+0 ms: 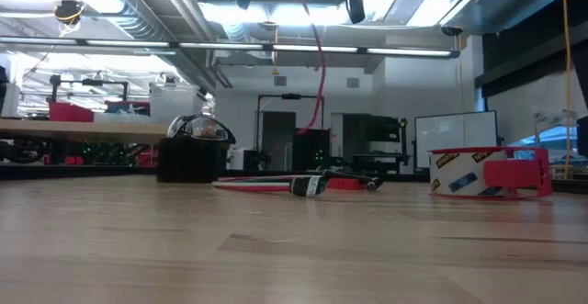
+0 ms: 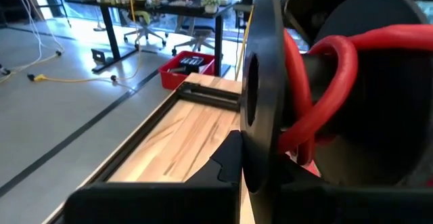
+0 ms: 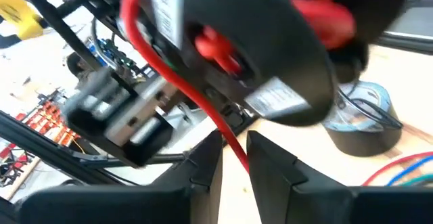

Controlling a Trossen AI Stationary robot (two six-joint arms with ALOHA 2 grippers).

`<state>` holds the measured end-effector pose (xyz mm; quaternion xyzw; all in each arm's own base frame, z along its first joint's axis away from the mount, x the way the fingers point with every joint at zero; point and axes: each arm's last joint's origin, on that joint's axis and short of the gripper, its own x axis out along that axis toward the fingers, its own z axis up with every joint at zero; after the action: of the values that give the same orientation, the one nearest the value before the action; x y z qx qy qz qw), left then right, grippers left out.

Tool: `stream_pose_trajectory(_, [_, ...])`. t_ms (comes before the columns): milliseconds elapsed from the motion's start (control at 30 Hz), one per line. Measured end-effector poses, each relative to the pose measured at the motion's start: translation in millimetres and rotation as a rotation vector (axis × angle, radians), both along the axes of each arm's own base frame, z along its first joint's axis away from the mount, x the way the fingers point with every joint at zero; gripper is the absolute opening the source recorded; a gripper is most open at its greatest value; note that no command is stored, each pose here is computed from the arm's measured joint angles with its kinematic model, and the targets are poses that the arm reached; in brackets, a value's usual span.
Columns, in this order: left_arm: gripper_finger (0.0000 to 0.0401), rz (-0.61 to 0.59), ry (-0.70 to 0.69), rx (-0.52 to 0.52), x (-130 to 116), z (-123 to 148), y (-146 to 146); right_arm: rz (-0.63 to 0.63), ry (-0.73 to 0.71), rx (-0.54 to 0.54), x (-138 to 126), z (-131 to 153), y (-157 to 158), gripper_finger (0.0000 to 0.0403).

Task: Coil cords
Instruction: Coil the red wire onto the spool

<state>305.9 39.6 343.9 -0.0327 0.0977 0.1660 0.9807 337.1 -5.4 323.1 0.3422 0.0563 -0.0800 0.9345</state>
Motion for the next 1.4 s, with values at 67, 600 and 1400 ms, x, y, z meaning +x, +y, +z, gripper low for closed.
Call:
stream_pose_trajectory(67, [0.0000,0.000,-0.001,0.000,0.0,0.1,0.0,0.000,0.021,0.000,1.1,-3.3,0.0,0.0072])
stream_pose_trajectory(600, [0.0000,0.003,0.007,0.008,-0.3,-0.5,0.6,0.020,0.176,0.006,14.7,-35.7,0.7,0.0072])
stream_pose_trajectory(1400, [0.0000,-0.002,-0.035,0.033,-14.8,14.9,-0.9,-0.049,0.386,0.006,8.6,-56.9,-1.2,0.0023])
